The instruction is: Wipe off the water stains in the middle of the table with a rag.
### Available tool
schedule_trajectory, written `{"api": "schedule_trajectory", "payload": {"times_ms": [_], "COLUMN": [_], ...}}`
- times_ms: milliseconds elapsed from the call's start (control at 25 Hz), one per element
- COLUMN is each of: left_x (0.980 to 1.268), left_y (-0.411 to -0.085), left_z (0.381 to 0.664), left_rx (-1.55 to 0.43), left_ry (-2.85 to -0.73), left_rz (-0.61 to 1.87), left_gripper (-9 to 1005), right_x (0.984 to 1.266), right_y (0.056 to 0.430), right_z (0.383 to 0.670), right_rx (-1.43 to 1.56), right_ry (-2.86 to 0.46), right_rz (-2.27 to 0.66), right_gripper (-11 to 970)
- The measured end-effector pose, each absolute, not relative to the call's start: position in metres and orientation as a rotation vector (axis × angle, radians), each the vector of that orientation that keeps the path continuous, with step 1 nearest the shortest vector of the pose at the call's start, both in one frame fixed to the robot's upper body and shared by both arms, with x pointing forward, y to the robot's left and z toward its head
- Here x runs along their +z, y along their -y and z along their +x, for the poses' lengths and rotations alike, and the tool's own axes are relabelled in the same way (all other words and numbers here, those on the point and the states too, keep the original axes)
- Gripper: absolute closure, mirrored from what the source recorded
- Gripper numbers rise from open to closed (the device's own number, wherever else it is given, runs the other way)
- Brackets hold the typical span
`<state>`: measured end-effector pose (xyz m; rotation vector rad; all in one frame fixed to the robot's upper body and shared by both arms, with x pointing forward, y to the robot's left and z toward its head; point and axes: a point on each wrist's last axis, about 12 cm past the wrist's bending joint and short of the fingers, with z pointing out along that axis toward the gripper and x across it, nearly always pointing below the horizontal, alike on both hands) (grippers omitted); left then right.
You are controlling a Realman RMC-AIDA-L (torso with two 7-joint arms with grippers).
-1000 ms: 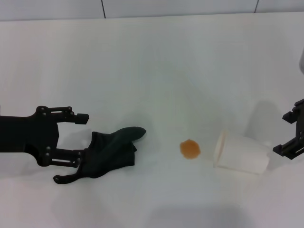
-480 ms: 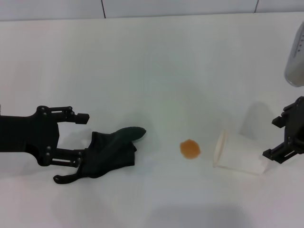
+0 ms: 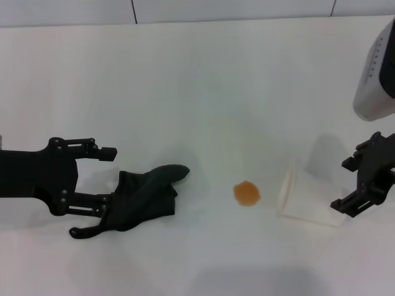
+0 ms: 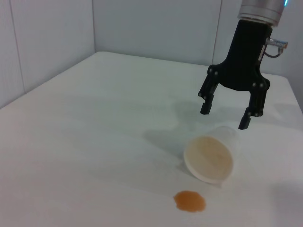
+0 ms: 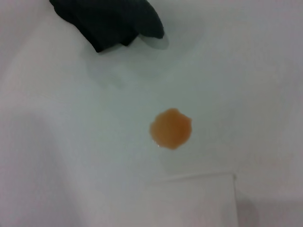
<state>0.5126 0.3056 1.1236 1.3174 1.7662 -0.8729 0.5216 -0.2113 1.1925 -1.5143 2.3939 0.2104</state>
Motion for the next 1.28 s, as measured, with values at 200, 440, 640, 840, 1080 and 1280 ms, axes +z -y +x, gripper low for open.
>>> {"api": "schedule_trajectory", "payload": {"times_ms": [200,440,640,840,1080,1280], "left_x": [1.124,1.123,1.122,1.121,1.121,1.121], "left_y": [-0.306,-0.306,-0.307,-0.307,-0.307,-0.307], "left_z": [0.513,0.512,0.511,0.51,0.51,0.51], "left_rx": [-0.872,-0.87,-0.869,-0.869,-0.87,-0.87], "left_ry": [-1.767,-1.768,-1.769,-1.767,-1.767,-1.766], "left_rz": [1.317,1.315,1.314,1.316,1.315,1.316], "left_gripper": [166,166,166,166,167,167], "right_x": [1.188,1.185,1.183,1.18,1.173,1.168], "right_y": [0.206,0.201,0.196,0.194,0.195,0.195], "right_z": [0.522,0.52,0.519,0.52,0.522,0.524], "right_rx": [0.228,0.231,0.242,0.242,0.253,0.249], "right_ry": [-2.392,-2.389,-2.373,-2.363,-2.386,-2.393], "right_rz": [-1.516,-1.534,-1.541,-1.534,-1.525,-1.519], "right_gripper": [177,179,180,181,182,184]}}
